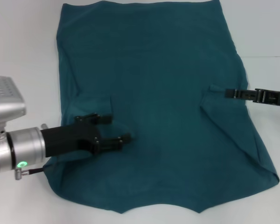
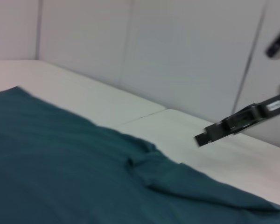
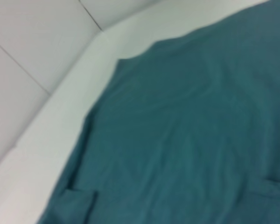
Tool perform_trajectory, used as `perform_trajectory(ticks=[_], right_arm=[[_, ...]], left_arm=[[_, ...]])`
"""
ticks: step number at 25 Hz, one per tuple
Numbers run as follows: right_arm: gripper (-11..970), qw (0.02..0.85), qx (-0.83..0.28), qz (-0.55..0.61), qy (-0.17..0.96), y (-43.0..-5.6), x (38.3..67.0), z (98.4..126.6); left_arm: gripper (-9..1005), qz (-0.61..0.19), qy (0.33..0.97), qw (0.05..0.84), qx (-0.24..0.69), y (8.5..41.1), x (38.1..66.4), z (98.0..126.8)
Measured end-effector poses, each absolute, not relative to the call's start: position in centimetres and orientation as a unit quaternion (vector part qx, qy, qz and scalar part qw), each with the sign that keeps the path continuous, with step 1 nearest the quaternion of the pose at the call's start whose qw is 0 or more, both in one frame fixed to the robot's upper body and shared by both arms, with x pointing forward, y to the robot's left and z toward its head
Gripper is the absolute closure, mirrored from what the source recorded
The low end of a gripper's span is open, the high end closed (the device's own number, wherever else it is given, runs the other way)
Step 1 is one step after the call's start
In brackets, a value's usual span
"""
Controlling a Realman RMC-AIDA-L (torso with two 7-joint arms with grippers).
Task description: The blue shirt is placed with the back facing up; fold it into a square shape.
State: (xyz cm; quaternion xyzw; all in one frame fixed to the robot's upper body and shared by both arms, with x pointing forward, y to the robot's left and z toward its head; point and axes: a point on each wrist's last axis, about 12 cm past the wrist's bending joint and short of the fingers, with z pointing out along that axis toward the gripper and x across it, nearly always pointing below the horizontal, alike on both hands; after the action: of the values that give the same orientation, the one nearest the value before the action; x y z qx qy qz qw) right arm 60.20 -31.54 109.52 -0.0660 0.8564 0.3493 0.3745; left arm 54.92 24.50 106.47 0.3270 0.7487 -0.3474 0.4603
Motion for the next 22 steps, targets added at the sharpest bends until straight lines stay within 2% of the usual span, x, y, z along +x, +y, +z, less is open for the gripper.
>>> perform_trajectory(ticks=[11,17,22], right_arm=[[83,0.374,-0.108,0.391,0.834,-29.0,58.3,108.1],[33,0.378,-0.105,0.396,0.830,-28.5,58.5,108.1],[34,0.381,-0.104,0.397,0.828,-28.4,58.7,108.2]], left_arm=[[154,-0.326,0.804,0.440,0.230,29.6,52.2,105.8],[156,-0.321,0.830,0.427,0.162,32.4,50.6,105.6],[157,-0.316,0.843,0.422,0.102,34.5,49.0,105.2]])
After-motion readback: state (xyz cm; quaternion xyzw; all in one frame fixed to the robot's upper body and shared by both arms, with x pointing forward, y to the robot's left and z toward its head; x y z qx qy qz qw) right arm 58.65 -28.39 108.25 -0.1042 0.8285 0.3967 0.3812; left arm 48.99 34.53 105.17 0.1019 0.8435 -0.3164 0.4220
